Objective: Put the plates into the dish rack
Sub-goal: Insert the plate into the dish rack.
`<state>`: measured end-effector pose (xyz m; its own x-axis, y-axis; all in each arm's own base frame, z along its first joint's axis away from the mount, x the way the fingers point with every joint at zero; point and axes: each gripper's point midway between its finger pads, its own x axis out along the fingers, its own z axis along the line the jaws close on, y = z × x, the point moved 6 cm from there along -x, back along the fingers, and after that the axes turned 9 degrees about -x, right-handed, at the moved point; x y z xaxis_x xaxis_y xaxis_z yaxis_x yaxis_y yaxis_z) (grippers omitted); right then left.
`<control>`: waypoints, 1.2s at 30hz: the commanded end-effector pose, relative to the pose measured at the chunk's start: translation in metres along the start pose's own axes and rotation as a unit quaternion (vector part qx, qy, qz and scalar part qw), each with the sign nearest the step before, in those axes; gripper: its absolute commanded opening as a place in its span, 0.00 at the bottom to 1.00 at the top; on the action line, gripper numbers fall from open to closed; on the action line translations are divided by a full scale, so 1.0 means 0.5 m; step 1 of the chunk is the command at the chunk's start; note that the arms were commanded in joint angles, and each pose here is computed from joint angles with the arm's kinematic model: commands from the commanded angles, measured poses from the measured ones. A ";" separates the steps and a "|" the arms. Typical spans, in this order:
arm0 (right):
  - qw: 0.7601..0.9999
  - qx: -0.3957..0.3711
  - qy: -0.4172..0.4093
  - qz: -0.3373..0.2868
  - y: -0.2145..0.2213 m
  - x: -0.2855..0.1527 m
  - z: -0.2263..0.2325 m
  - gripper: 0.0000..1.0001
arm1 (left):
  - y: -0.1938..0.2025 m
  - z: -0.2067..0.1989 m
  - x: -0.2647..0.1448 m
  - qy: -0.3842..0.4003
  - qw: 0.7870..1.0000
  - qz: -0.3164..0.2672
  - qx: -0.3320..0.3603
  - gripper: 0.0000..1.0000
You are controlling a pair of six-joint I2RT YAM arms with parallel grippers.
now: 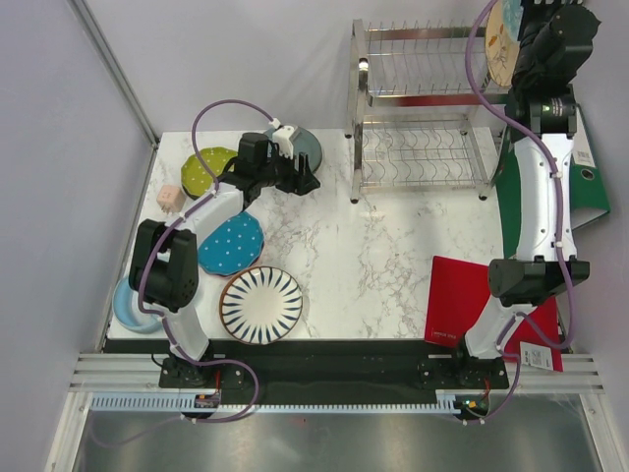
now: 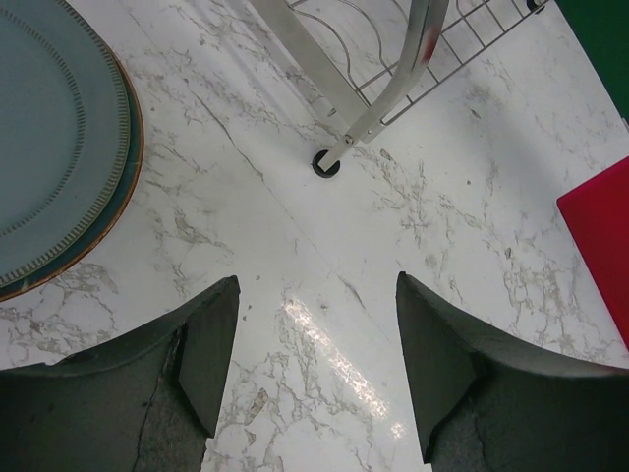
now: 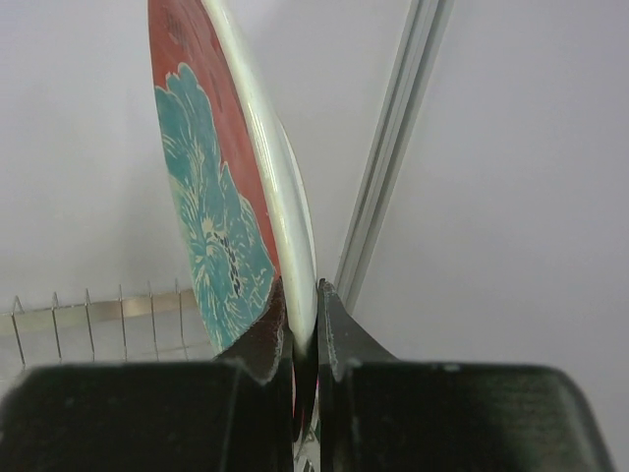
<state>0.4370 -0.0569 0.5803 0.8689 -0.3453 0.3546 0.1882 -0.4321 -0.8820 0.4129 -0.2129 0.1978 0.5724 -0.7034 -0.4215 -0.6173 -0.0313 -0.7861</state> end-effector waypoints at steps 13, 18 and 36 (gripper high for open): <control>0.999 0.015 0.031 -0.014 -0.041 -0.021 -0.002 0.00 | -0.016 -0.006 0.011 0.008 0.999 -0.029 -0.031 0.72; 0.999 0.000 0.039 -0.005 -0.024 -0.010 0.006 0.00 | -0.009 -0.001 0.017 0.011 0.999 -0.023 -0.024 0.72; 0.995 -0.004 0.076 -0.060 -0.082 -0.004 -0.026 0.00 | -0.005 0.001 0.034 0.026 0.999 -0.013 -0.025 0.73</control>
<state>0.4799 -0.0422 0.5125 0.9150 -0.3756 0.1474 -0.0573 -0.4826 -0.8740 0.4167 -0.2188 0.1775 0.5538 -0.7141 -0.4281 -0.6639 -0.0684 -0.7447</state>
